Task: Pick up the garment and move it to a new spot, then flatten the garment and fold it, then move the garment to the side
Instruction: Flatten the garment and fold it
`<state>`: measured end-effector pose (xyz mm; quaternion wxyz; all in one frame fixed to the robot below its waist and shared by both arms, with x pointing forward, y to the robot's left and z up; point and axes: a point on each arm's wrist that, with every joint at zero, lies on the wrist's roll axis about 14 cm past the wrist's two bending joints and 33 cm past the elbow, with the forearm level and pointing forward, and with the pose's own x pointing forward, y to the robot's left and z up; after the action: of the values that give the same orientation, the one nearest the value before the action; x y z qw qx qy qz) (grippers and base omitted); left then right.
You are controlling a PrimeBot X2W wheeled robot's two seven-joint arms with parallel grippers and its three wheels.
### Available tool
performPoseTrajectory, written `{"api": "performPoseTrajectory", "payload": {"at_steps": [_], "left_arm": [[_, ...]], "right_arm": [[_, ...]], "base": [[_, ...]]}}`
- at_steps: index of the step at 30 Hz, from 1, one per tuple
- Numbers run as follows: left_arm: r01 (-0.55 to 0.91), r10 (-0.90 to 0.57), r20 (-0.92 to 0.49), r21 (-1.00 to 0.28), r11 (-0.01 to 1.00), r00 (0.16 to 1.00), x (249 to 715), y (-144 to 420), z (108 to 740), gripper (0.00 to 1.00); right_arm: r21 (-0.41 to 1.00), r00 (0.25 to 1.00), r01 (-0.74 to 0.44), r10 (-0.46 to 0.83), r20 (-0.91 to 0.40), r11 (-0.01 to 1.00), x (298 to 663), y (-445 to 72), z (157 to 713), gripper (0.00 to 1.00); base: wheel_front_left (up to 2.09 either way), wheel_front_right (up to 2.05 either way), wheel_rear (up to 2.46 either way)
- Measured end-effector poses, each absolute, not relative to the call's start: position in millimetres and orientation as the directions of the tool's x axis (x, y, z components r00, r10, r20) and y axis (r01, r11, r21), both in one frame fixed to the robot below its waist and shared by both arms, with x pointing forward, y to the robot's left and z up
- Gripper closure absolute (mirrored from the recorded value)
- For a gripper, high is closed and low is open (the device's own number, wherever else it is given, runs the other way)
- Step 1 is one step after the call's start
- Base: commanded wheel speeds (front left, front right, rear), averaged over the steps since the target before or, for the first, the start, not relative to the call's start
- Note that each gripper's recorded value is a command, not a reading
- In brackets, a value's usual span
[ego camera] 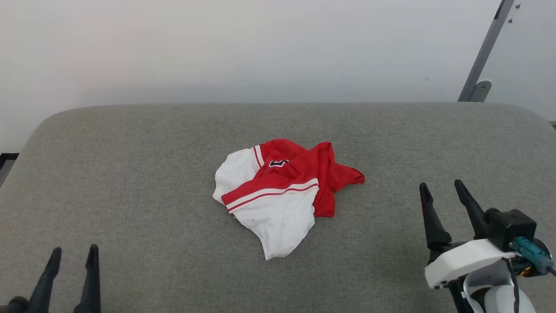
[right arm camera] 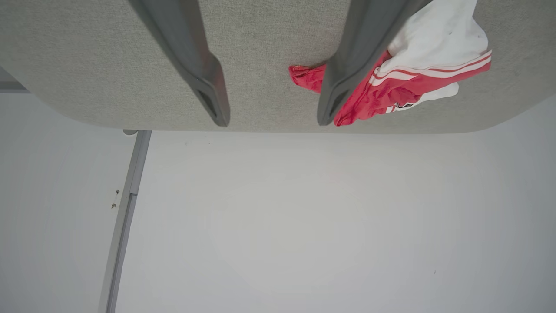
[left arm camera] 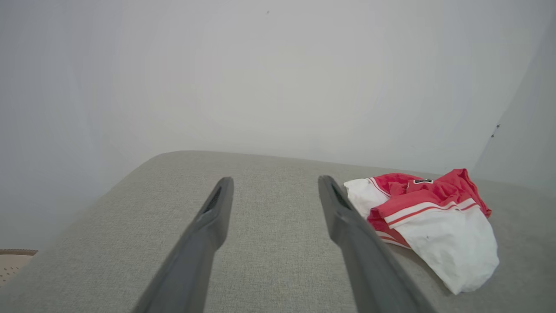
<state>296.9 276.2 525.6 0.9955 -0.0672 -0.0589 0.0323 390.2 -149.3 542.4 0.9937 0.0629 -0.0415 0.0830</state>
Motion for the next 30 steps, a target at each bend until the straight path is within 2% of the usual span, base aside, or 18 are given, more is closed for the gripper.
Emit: {"api": "performPoseTrajectory", "payload": {"at_steps": [18,24,30], "left_arm": [[-0.025,0.04,0.113,-0.134,0.991,0.993,296,268,526,0.0],[-0.051,0.07,0.119,-0.151,0.987,0.99,288,276,528,0.0],[-0.072,0.09,0.11,-0.157,0.985,0.99,277,281,525,0.0]], "right_arm": [[0.126,0.975,-0.221,0.217,0.05,0.967,388,-130,534,0.0],[0.135,0.934,-0.344,0.353,-0.048,0.929,384,-88,515,0.0],[0.14,0.831,-0.514,0.531,-0.167,0.847,381,-31,500,0.0]], "base": [[0.0,0.0,0.0],[0.0,0.0,0.0],[0.0,0.0,0.0]]}}
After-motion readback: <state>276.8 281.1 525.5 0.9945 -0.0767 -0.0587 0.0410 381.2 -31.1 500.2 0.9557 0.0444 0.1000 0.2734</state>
